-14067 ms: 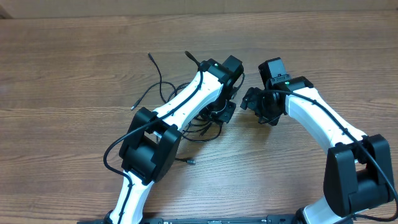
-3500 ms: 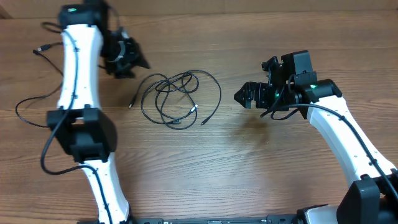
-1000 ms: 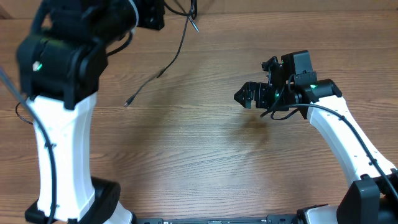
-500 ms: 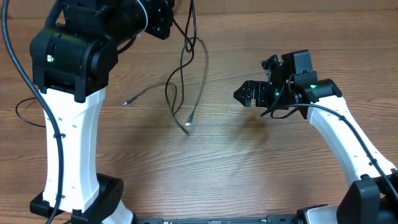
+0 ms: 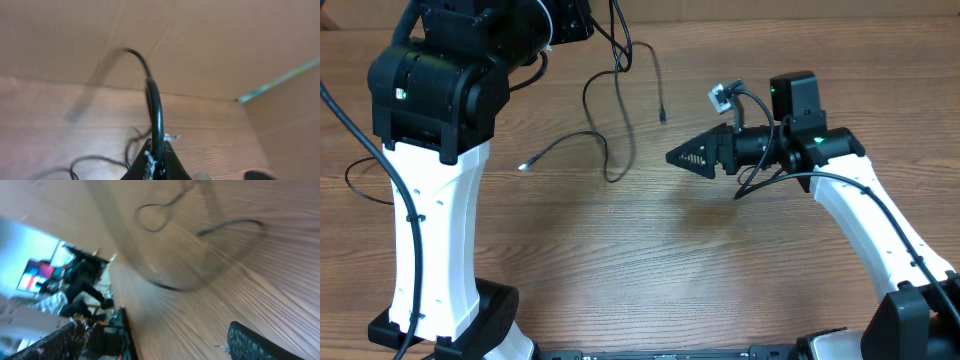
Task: Untangle cables
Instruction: 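Move the right gripper to the lifted cable and grasp it below the left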
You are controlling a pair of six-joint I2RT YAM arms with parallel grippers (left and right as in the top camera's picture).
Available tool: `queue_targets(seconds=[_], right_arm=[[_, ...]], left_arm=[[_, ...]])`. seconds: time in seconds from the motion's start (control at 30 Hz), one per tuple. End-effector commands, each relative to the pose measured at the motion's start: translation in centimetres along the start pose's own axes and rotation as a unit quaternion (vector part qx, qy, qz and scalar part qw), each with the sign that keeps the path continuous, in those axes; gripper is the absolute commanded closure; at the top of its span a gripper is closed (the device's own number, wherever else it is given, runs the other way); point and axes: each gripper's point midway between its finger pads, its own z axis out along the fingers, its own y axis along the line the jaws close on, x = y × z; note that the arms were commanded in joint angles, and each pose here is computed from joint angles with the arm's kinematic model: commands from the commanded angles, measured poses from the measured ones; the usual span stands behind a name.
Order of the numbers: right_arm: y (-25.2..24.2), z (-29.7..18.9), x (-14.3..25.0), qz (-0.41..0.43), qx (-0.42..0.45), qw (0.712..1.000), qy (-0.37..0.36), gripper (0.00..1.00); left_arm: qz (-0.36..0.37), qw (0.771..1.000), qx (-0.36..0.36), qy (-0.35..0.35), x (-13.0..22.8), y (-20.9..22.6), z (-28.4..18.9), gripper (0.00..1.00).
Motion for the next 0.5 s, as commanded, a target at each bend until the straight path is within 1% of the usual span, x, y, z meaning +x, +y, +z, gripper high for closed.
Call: queue_targets(seconds=[0.0, 0.07, 0.17, 0.2, 0.23, 0.33, 0.47], right_arm=[[2.9, 1.0, -0.1, -0.05, -0.056, 0.997, 0.007, 0.12], [2.9, 1.9, -0.8, -0.065, -0.043, 0.997, 0.0, 0.12], [2.1, 3.0, -2.7, -0.08, 0.011, 0.996, -0.031, 0.1], [1.7, 3.4, -3.5, -0.09, 0.035, 0.994, -0.046, 0.04], [1.3, 3.6, -4.2, -0.097, 0.058, 0.992, -0.06, 0.0], [0.2, 4.2, -6.2, -0.125, 0.13, 0.979, -0.1, 0.0], [-0.5, 4.7, -7.0, -0.135, 0.186, 0.965, -0.123, 0.0]], left_arm=[[-0.118, 0.993, -0.012, -0.009, -0.2, 0.4, -0.3, 0.96], [-0.145, 0.989, -0.015, -0.004, 0.0, 0.5, -0.2, 0.96], [-0.182, 0.983, -0.02, 0.004, 0.5, 0.7, -0.1, 0.96], [-0.19, 0.982, -0.019, 0.007, 0.6, 0.7, -0.1, 0.96], [-0.194, 0.981, -0.018, 0.012, 0.8, 0.7, -0.1, 0.96], [-0.197, 0.98, -0.015, 0.019, 1.1, 0.5, -0.1, 0.96], [-0.197, 0.98, -0.015, 0.021, 1.1, 0.5, -0.1, 0.96]])
